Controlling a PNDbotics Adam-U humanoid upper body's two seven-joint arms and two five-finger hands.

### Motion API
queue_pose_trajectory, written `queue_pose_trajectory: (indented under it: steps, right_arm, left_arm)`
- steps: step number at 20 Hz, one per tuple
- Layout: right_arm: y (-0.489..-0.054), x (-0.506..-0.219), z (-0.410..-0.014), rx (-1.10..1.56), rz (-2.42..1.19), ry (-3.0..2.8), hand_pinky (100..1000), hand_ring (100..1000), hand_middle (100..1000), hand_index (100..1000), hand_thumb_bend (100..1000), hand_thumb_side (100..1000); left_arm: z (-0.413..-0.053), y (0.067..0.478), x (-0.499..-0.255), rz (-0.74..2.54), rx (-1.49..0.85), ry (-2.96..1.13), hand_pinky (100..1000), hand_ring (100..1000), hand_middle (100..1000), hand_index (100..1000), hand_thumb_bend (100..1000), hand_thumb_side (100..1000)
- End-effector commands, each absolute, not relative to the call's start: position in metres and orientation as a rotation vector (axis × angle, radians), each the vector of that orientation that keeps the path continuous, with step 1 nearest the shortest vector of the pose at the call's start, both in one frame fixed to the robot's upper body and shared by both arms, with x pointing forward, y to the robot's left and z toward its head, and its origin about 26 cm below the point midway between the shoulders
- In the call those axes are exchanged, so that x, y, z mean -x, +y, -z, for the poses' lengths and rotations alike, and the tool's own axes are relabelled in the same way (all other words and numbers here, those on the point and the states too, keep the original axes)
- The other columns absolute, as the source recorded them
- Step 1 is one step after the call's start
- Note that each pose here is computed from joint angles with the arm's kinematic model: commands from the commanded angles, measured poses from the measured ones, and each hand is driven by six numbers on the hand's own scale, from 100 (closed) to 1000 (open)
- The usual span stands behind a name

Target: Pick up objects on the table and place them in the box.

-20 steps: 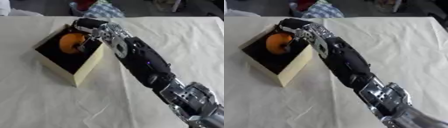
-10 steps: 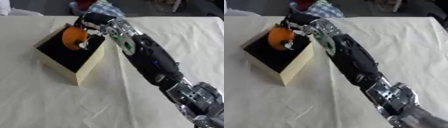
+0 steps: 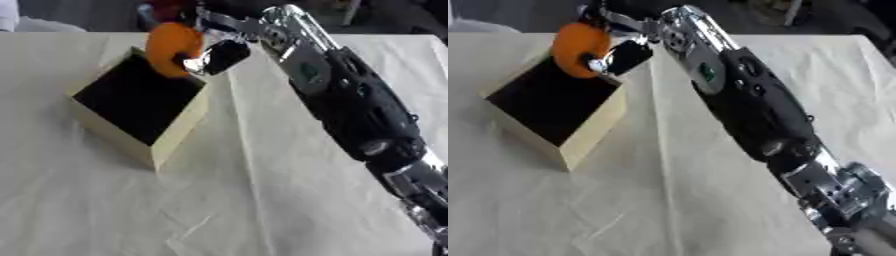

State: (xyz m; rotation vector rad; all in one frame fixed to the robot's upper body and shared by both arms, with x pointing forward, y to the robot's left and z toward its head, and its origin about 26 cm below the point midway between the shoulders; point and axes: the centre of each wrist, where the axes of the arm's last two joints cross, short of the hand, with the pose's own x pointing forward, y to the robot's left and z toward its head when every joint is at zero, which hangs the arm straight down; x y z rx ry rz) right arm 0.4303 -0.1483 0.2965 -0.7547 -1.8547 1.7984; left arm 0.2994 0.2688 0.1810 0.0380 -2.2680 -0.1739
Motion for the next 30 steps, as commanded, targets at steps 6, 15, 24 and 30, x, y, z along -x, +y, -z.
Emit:
queue_pose_trajectory:
  steps: [6,15,24,30]
  right_arm:
    - [-0.144,-0.423,-0.311,0.734,-1.81,-1.921,681,683,576,729,177,511]
    - [-0.124,-0.427,-0.295,0.657,-1.859,-1.893,677,684,581,733,148,524]
    - [-0.115,-0.436,-0.268,0.637,-1.876,-1.83,699,724,617,773,177,557]
    - [-0.115,-0.439,-0.26,0.683,-1.927,-1.767,759,794,707,843,218,725]
  left_arm:
    - [-0.188,0.268,-0.297,0.198,-0.038,-2.29,624,664,707,667,100,809]
    - [-0.192,0.267,-0.298,0.175,-0.033,-2.308,625,665,707,668,100,803]
    - [-0.195,0.268,-0.3,0.12,-0.041,-2.325,624,662,704,667,100,802]
    - [-0.195,0.268,-0.299,0.12,-0.041,-2.321,624,660,698,667,100,803]
